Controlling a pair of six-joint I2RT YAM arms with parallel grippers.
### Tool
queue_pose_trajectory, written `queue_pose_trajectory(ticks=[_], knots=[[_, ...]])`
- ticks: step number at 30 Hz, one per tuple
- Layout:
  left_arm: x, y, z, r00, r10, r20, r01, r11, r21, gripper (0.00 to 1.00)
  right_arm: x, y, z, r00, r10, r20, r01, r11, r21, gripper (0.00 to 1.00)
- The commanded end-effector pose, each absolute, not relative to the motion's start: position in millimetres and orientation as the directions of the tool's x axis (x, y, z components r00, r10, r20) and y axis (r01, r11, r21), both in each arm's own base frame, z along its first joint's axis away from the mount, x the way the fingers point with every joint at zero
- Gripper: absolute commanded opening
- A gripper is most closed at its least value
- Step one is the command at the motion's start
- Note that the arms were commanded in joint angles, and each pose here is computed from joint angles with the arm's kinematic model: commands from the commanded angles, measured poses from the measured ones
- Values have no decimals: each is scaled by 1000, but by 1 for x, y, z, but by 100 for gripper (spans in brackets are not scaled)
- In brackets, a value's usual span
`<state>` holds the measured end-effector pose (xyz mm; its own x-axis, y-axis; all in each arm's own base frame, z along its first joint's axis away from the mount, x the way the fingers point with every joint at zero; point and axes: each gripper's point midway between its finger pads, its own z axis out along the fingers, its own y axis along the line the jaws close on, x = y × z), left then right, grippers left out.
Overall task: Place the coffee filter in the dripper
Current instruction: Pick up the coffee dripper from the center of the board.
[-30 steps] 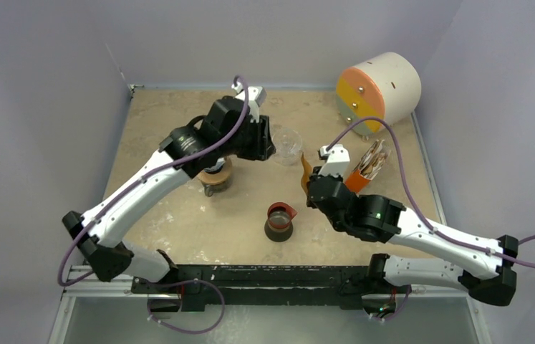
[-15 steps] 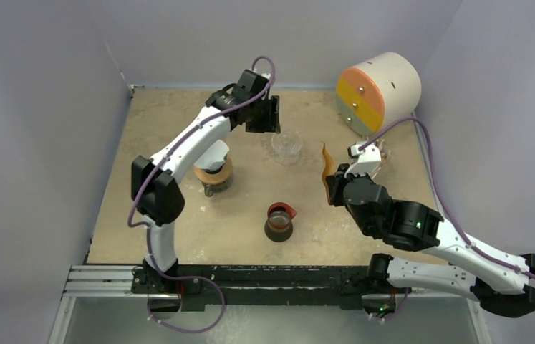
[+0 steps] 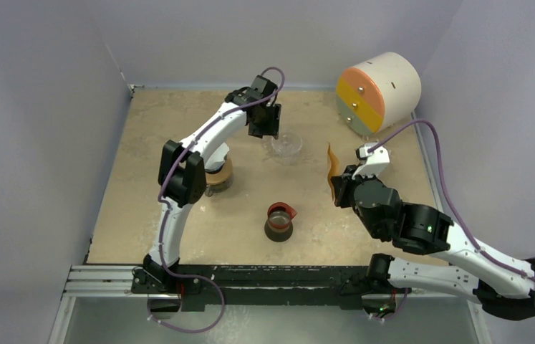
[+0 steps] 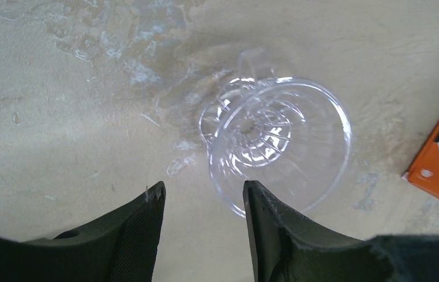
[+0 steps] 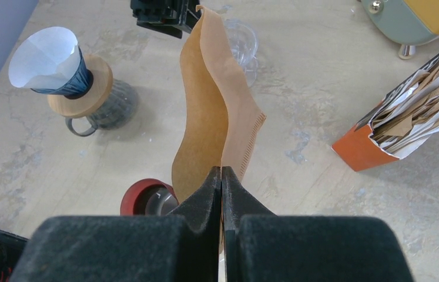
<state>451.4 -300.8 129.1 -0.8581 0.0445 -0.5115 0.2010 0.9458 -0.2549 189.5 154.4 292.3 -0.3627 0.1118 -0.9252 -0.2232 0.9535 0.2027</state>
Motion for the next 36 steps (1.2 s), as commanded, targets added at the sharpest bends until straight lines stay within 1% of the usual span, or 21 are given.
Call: queue_pose_trajectory(ticks=[1,6,11,14,21,29,36], knots=[[464,-299,123,-854,57,-517,209,947,-242,50,189,150,292,-358,104,-928,-227,954,195,0],[465,-305,104,-873,60,-483,208,944,-258,47,187,150,290,-363,105,-926,-231,953,198,0],[463,-315,99,-882,56,-468,219,928,-302,40,187,151,288,-367,97,-925,-234,953,193,0],[464,-318,100,-882,49,-468,221,921,-320,31,187,153,285,-375,93,-922,-236,953,192,0],[464,-323,109,-881,45,-471,231,910,-345,0,187,155,281,-385,90,-919,-238,952,193,0],[457,-331,143,-868,36,-495,267,875,-404,0,185,151,282,-391,94,-916,-231,953,197,0],[438,-330,200,-842,25,-539,319,829,-459,0,182,145,282,-401,96,-911,-217,956,196,0]])
